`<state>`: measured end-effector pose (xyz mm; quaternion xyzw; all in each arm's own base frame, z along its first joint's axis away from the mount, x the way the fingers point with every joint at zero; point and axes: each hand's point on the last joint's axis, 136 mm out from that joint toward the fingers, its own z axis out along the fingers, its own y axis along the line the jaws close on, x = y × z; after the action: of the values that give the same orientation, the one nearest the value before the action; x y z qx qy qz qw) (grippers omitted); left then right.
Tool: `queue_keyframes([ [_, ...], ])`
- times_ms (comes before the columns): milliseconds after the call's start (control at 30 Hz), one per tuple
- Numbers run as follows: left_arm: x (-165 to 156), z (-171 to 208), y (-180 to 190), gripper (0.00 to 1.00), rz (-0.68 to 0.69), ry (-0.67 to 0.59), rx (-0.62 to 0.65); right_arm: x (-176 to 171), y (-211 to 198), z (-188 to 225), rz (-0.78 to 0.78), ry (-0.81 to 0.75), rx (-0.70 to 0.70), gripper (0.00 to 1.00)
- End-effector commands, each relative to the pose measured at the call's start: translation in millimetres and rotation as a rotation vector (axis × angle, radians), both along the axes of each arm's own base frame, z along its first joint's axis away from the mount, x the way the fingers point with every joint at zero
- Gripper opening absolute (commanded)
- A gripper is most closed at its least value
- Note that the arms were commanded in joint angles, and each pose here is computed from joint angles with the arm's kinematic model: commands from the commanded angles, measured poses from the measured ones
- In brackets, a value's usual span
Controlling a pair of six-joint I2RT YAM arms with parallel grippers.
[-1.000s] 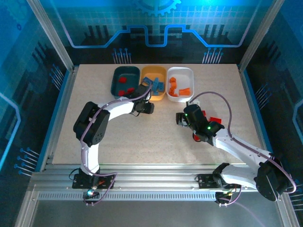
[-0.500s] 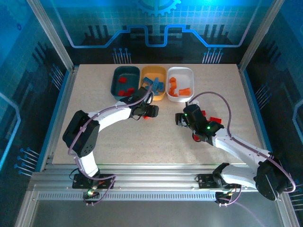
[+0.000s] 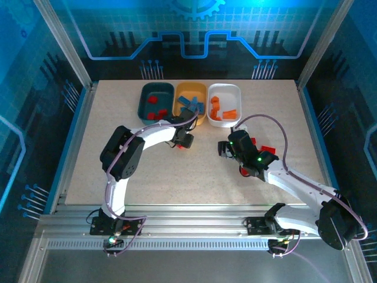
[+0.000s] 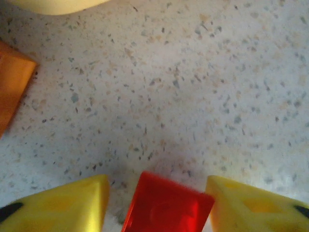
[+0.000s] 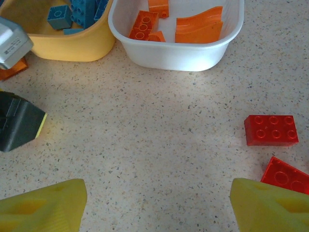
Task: Sort the legos into containers by color
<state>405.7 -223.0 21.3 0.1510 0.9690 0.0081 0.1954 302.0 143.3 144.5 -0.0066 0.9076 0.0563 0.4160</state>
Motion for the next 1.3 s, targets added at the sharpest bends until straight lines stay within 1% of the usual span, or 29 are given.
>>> queue_keyframes([
  [0,-6.1,-12.2,5.4,0.44,-0.012,0.051,0.031,3.8,-2.9,5.6,-0.021,-0.021,0.016,0.79],
  [233,-16.6,-8.2,9.8,0.34,0.016,0.045,0.007,4.1,-2.4,4.7,-0.021,-0.018,0.018,0.79],
  [333,-15.3,14.8,12.4,0.31,0.041,0.009,-0.008,4.3,-2.7,4.1,-0.023,-0.017,0.016,0.79],
  [400,-7.5,41.6,14.4,0.31,0.06,-0.044,-0.014,4.6,-2.1,3.0,-0.022,-0.015,0.015,0.79],
  [467,8.5,72.9,23.6,0.31,0.104,-0.102,-0.004,5.1,-1.1,1.9,-0.02,-0.011,0.016,0.79],
  [533,31.6,99.7,40.9,0.31,0.181,-0.142,-0.019,5.3,-0.2,0.7,-0.018,-0.006,0.018,0.79],
  [633,68.0,121.6,79.4,0.31,0.337,-0.161,-0.075,5.1,-0.1,1.1,-0.017,-0.006,0.017,0.79],
  [700,89.2,124.1,102.9,0.31,0.418,-0.151,-0.122,5.1,-1.7,2.5,-0.021,-0.012,0.014,0.79],
  [800,116.1,121.6,122.6,0.3,0.473,-0.115,-0.175,4.5,-4.9,5.4,-0.028,-0.022,0.007,0.79],
  [900,133.0,117.0,128.9,0.31,0.483,-0.095,-0.199,4.1,-7.5,8.4,-0.034,-0.033,0.005,0.79],
  [1100,153.0,99.2,140.2,0.36,0.506,-0.065,-0.207,3.0,-9.3,11.7,-0.038,-0.049,0.015,0.79],
  [1133,155.3,96.8,141.6,0.38,0.508,-0.066,-0.203,2.9,-9.5,11.3,-0.039,-0.049,0.015,0.79],
  [1167,157.7,95.4,142.3,0.45,0.51,-0.069,-0.208,3.0,-9.0,11.0,-0.037,-0.047,0.016,0.79],
  [1200,159.4,95.5,142.6,0.59,0.513,-0.072,-0.217,3.1,-8.8,10.3,-0.036,-0.045,0.016,0.79],
  [1233,159.6,96.3,138.5,0.69,0.501,-0.069,-0.24,3.2,-8.3,10.4,-0.035,-0.044,0.017,0.79],
  [1267,159.6,100.1,130.6,0.76,0.471,-0.073,-0.269,3.5,-8.5,9.1,-0.036,-0.04,0.015,0.8],
])
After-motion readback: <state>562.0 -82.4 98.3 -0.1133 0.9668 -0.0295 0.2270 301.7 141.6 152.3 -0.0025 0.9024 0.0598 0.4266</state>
